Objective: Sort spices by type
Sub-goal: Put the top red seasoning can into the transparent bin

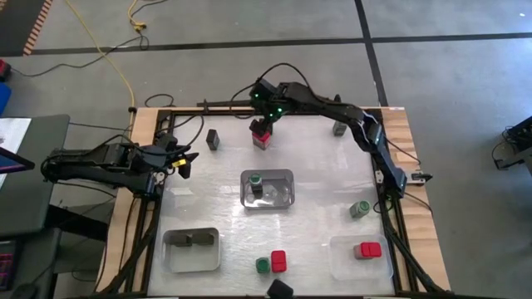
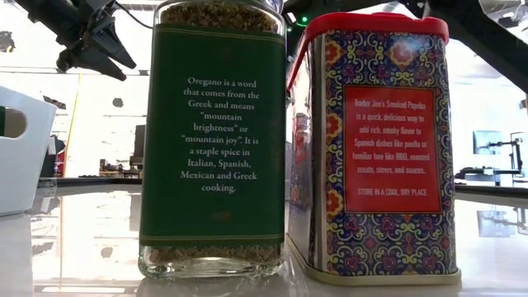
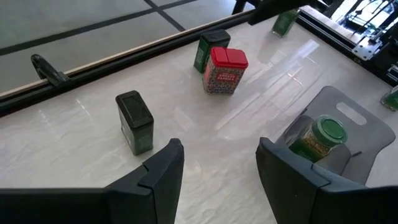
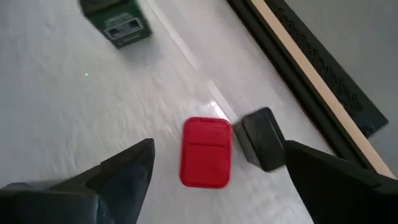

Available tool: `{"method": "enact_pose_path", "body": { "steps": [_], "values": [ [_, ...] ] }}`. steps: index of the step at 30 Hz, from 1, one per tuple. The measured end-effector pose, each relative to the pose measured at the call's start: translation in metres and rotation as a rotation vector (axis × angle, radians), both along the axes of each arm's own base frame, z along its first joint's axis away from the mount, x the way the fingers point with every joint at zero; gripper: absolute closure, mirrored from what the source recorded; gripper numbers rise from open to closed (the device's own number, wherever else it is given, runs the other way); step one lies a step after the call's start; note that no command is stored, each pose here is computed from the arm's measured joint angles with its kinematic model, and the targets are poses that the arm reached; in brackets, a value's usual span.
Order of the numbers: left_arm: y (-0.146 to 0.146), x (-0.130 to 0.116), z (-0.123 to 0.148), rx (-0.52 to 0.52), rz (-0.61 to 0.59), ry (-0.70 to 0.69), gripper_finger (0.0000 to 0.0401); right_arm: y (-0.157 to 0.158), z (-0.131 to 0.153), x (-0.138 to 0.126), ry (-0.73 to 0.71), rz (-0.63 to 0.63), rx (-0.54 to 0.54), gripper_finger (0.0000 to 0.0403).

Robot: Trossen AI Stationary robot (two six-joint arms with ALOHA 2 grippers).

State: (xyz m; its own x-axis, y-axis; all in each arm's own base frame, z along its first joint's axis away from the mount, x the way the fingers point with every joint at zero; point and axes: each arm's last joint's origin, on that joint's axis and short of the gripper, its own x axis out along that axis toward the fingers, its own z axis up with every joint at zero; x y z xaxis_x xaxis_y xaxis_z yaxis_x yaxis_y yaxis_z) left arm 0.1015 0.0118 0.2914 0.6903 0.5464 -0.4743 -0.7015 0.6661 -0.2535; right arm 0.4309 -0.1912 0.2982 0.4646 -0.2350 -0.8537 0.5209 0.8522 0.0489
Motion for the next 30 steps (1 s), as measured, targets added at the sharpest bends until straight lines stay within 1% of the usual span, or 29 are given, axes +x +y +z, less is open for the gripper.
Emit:
{"method": "enact_pose_path", "body": {
  "steps": [4,7,9,17,23,27,30],
  "values": [
    [0.000,0.000,0.000,0.000,0.000,0.000,0.0208,-0.005,-0.003,-0.003,0.018,-0.017,0.008,0.0029],
    [0.000,0.000,0.000,0.000,0.000,0.000,0.0208,-0.006,-0.009,-0.001,0.040,-0.006,0.011,0.0030],
    [0.000,0.000,0.000,-0.001,0.000,0.000,0.0208,-0.005,-0.018,-0.001,0.085,0.002,0.028,0.0030],
    [0.000,0.000,0.000,-0.013,0.006,-0.009,0.0208,0.000,-0.047,0.007,0.178,0.015,0.075,0.0030],
    [0.000,0.000,0.000,-0.014,0.006,-0.010,0.0208,0.004,-0.063,0.017,0.185,0.030,0.078,0.0030],
    [0.000,0.000,0.000,-0.014,0.007,-0.010,0.0208,0.003,-0.080,0.022,0.210,0.031,0.089,0.0030],
    [0.000,0.000,0.000,-0.014,0.007,-0.010,0.0208,0.001,-0.084,0.025,0.193,0.030,0.081,0.0031]
  ]
}}
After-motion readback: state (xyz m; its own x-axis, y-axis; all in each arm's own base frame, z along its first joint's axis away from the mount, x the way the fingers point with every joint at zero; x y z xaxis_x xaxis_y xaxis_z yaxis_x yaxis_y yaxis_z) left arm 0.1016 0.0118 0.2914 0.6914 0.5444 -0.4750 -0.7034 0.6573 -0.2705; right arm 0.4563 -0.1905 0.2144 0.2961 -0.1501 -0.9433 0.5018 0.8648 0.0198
